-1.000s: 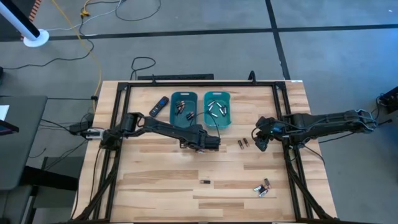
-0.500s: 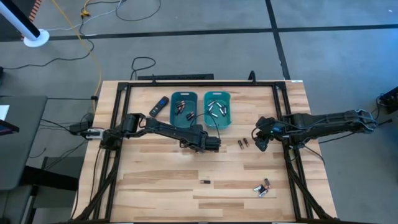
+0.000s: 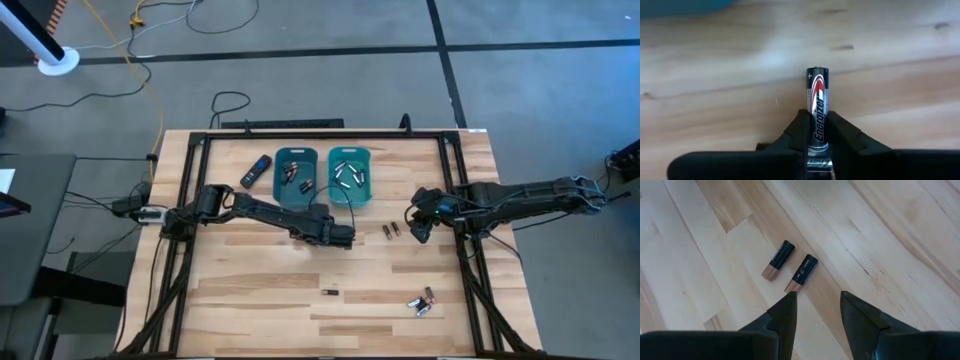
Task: Sort batteries
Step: Put the silver battery into the green bin
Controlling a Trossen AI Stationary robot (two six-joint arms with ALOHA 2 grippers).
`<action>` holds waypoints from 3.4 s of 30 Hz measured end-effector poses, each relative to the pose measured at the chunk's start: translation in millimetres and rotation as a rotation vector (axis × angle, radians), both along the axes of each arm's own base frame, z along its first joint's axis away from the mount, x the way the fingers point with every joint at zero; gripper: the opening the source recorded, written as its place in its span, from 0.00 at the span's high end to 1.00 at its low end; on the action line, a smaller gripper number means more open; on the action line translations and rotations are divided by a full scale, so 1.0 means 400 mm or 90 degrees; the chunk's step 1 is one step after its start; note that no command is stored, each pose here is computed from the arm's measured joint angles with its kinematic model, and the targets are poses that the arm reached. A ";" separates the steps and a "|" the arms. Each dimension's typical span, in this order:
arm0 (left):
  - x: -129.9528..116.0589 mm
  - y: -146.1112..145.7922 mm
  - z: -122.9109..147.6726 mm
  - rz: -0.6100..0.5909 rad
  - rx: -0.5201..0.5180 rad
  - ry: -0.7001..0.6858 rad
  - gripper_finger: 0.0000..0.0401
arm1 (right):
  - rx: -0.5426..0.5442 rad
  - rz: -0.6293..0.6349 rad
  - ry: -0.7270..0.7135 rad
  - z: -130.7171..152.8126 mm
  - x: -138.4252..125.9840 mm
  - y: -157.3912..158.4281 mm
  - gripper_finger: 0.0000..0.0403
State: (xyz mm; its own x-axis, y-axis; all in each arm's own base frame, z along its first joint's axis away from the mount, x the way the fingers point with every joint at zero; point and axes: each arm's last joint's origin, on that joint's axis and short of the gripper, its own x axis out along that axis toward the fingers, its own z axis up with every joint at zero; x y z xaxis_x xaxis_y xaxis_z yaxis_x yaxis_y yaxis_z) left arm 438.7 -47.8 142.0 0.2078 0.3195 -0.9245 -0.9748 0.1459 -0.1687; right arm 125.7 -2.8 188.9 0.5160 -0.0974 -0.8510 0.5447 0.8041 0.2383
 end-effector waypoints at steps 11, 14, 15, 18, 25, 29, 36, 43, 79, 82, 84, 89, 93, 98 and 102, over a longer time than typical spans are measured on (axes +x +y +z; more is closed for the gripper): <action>-0.009 -0.046 0.015 -0.032 0.017 -0.006 0.90 | 0.000 0.000 -0.004 0.001 0.001 0.000 0.59; -0.005 -0.046 0.045 -0.064 0.040 -0.008 0.90 | 0.000 0.001 -0.004 0.001 0.001 0.000 0.59; -0.002 -0.043 0.060 -0.075 0.047 -0.012 0.90 | -0.001 0.001 -0.003 0.001 0.001 0.000 0.59; 0.006 -0.025 0.117 -0.101 0.081 -0.028 0.89 | -0.001 0.001 -0.004 0.001 0.001 0.000 0.59; 0.032 0.044 0.256 -0.200 0.160 -0.062 0.90 | -0.001 0.001 -0.004 0.001 0.001 0.000 0.59; 0.052 0.131 0.309 -0.238 0.169 -0.078 0.90 | -0.001 0.000 -0.003 0.001 0.001 0.000 0.59; 0.066 0.315 0.318 -0.273 0.123 -0.137 0.90 | 0.011 -0.019 -0.006 0.001 0.001 0.000 0.59; 0.062 0.439 0.253 -0.318 0.060 -0.121 0.90 | 0.033 -0.066 -0.013 0.001 0.002 -0.003 0.59; 0.083 0.479 0.159 -0.454 0.088 -0.076 0.75 | 0.044 -0.157 -0.046 0.007 0.008 -0.038 0.59; 0.072 0.475 0.204 -0.456 0.104 -0.093 0.75 | 0.042 -0.156 -0.046 0.007 0.008 -0.038 0.59; 0.060 0.472 0.237 -0.474 0.117 -0.094 0.75 | 0.042 -0.155 -0.046 0.007 0.008 -0.038 0.59; 0.012 0.447 0.346 -0.496 0.143 -0.106 0.75 | 0.034 -0.141 -0.043 0.007 0.008 -0.037 0.59; -0.033 0.375 0.430 -0.495 0.195 -0.065 0.75 | 0.032 -0.139 -0.041 0.007 0.008 -0.037 0.59; -0.083 0.246 0.482 -0.496 0.261 -0.043 0.75 | 0.024 -0.125 -0.038 0.007 0.007 -0.037 0.59; -0.132 0.165 0.468 -0.468 0.244 -0.050 0.75 | 0.016 -0.109 -0.036 0.007 0.007 -0.036 0.59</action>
